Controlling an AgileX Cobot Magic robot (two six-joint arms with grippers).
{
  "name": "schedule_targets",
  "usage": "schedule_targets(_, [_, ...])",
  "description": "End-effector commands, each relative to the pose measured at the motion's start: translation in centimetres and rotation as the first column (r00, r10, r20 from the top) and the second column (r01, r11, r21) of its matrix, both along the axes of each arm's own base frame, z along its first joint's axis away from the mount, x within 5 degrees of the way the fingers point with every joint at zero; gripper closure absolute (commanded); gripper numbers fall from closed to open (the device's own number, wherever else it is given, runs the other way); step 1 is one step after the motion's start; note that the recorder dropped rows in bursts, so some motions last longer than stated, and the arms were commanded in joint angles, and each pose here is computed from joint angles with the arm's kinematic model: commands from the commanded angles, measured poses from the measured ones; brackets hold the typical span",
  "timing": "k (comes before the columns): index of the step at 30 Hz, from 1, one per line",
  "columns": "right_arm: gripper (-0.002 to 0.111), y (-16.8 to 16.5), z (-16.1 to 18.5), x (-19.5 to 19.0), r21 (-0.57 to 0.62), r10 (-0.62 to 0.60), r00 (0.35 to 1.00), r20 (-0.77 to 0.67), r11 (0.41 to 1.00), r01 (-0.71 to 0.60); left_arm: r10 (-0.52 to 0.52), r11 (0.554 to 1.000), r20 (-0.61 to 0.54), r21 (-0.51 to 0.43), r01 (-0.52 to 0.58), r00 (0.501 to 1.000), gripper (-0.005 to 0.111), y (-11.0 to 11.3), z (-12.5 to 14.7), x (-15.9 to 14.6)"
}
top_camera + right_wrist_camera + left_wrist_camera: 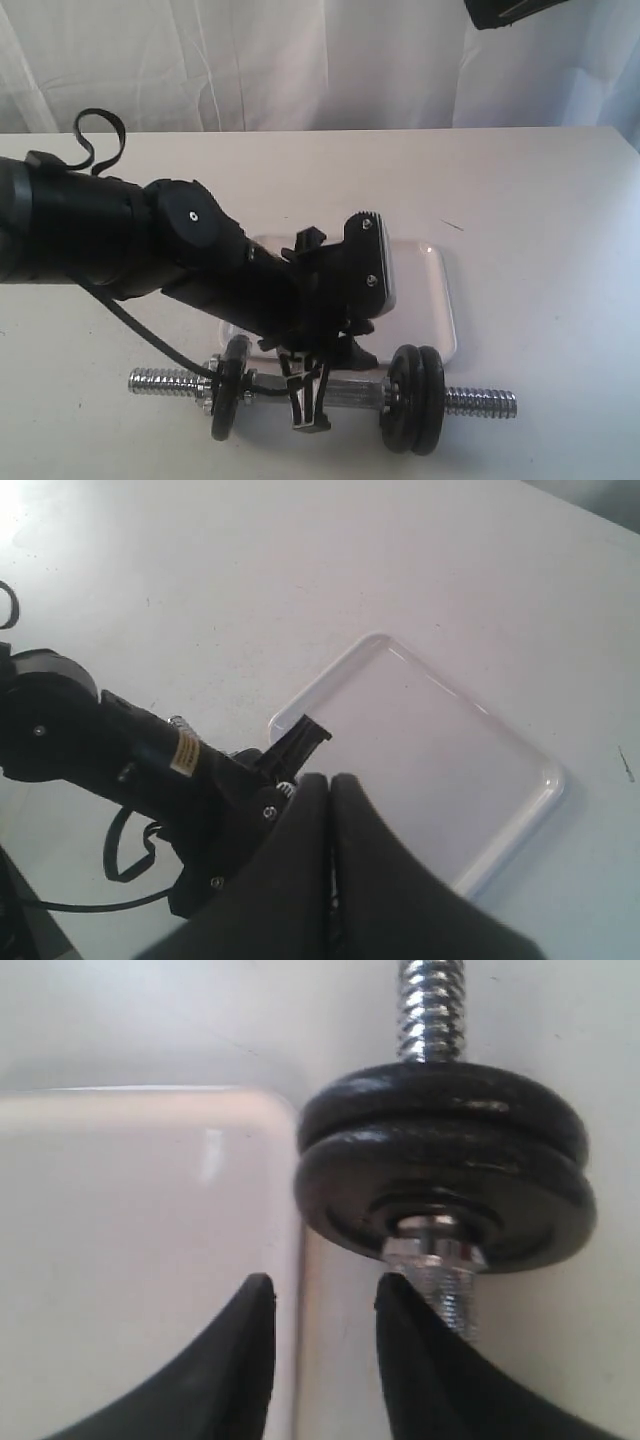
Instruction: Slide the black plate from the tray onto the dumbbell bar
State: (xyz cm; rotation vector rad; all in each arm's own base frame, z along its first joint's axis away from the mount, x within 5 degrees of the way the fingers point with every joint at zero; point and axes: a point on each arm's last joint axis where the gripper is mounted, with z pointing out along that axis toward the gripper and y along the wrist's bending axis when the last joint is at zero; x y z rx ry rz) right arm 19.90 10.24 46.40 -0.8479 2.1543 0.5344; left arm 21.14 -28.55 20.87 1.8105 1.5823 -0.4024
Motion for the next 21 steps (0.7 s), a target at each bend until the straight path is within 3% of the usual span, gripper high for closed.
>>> schedule_targets(1, [0.108,-0.3,0.1,-0.2,-0.006,-0.015,1.0,0.01,1.0,0.015,0.154,0.981,0.059,-0.126,-0.145,0.986,0.084,0.7,3.4,0.5])
schedule_targets(4, [0.108,-0.7,0.3,-0.5,-0.018,-0.052,0.999,0.015,0.998,0.052,0.274,0.94,0.044,-0.222,-0.258,0.961,0.106,1.6,5.6,0.9])
schedule_targets(7, [0.108,-1.1,-0.2,-1.4,-0.024,-0.065,0.998,0.004,0.998,0.065,0.389,0.869,-0.03,-0.319,-0.378,0.921,0.107,3.2,7.8,1.5])
schedule_targets(11, [0.108,-1.7,-2.3,-2.7,0.017,-0.117,0.992,0.048,0.993,0.116,0.474,0.797,-0.052,-0.399,-0.454,0.879,0.107,6.3,10.5,2.3])
schedule_targets(14, [0.108,-2.6,-6.6,-4.2,0.057,-0.188,0.974,0.125,0.982,0.182,0.577,0.695,-0.102,-0.459,-0.553,0.81,0.107,11.0,12.3,2.0])
schedule_targets(15, [0.108,-2.8,-7.3,-4.4,0.062,-0.2,0.969,0.142,0.979,0.193,0.593,0.679,-0.115,-0.459,-0.572,0.797,0.107,12.1,12.2,1.7])
schedule_targets(19, [0.108,-3.8,-12.1,-5.7,0.098,-0.282,0.941,0.186,0.959,0.268,0.688,0.59,-0.164,-0.44,-0.677,0.707,0.107,17.5,10.3,-1.0])
schedule_targets(21, [0.108,-3.9,-14.6,-6.7,0.06,-0.272,0.957,0.096,0.962,0.267,0.75,0.522,-0.157,-0.458,-0.72,0.643,0.107,20.2,9.3,-3.1])
